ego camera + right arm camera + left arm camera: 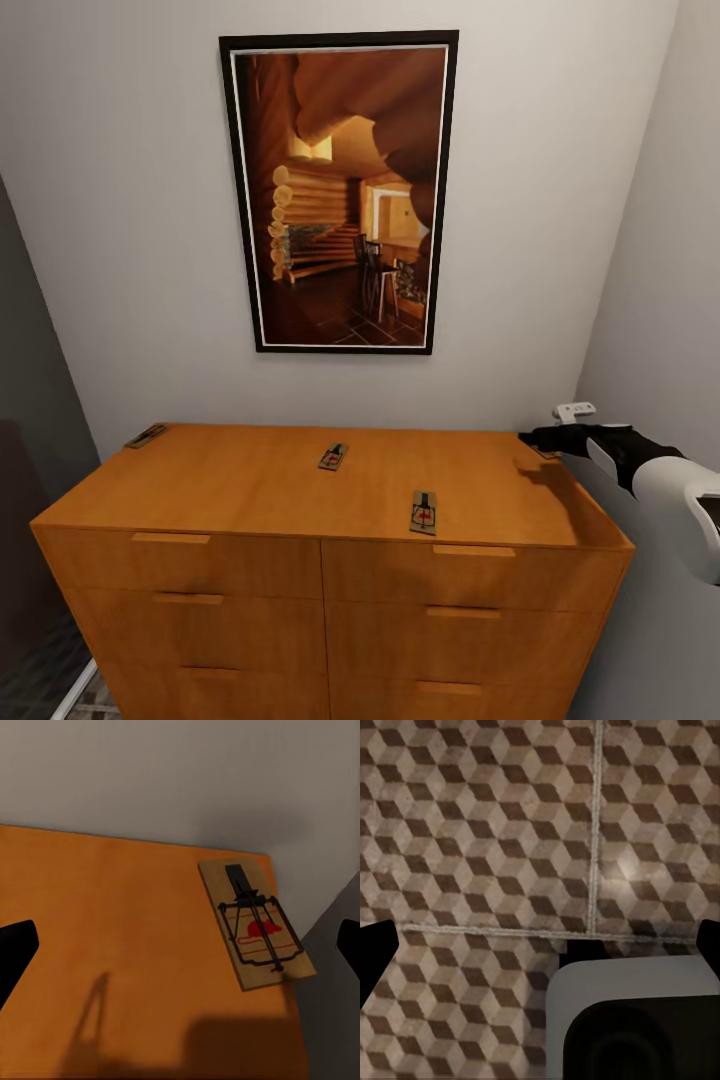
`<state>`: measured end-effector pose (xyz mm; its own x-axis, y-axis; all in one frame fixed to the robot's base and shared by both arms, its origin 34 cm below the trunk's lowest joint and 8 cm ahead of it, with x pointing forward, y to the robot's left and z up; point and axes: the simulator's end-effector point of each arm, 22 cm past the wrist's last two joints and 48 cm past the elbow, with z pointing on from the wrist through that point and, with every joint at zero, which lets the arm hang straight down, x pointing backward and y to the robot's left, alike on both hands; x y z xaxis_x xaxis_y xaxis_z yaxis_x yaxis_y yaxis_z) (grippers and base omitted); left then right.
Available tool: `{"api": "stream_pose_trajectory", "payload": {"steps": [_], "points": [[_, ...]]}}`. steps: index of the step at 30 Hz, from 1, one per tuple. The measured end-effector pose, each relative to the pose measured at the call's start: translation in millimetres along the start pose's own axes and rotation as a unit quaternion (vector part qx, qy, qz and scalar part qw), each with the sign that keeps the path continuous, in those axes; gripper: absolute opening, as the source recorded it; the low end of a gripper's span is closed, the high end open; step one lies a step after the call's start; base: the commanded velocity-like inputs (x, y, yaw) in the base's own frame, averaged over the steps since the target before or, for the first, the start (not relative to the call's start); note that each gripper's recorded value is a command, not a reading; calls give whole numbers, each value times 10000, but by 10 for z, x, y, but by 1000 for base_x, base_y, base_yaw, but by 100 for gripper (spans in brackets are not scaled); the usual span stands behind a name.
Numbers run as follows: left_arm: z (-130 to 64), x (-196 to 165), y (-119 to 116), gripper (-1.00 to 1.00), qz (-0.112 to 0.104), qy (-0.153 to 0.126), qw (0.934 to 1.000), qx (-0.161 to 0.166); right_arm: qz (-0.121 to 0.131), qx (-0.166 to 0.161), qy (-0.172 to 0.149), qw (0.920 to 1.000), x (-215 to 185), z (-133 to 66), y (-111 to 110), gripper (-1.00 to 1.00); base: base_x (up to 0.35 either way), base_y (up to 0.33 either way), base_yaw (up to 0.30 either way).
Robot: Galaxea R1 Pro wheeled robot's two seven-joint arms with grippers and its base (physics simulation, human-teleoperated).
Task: Take the four mousetraps from the cabinet in the bathroom and place them on the bathroom floor. Make sure all four end up on the same floor surface, and ensure that at least two of them are either under or directly next to the same bathroom sink.
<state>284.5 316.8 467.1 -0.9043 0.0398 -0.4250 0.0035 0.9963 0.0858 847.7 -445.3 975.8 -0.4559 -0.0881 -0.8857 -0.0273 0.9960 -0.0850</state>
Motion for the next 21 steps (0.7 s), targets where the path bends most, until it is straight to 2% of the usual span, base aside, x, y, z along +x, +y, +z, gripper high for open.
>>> {"api": "stream_pose_trajectory", "payload": {"steps": [10, 21], "points": [[-7, 55, 0, 100, 4, 58, 10000, 2, 87, -21, 235, 9997, 108, -2, 10, 100, 0, 0, 0], [-10, 78, -1, 100, 4, 83, 10000, 3, 102, -3, 267, 9996, 123, -9, -16, 100, 0, 0, 0]]}}
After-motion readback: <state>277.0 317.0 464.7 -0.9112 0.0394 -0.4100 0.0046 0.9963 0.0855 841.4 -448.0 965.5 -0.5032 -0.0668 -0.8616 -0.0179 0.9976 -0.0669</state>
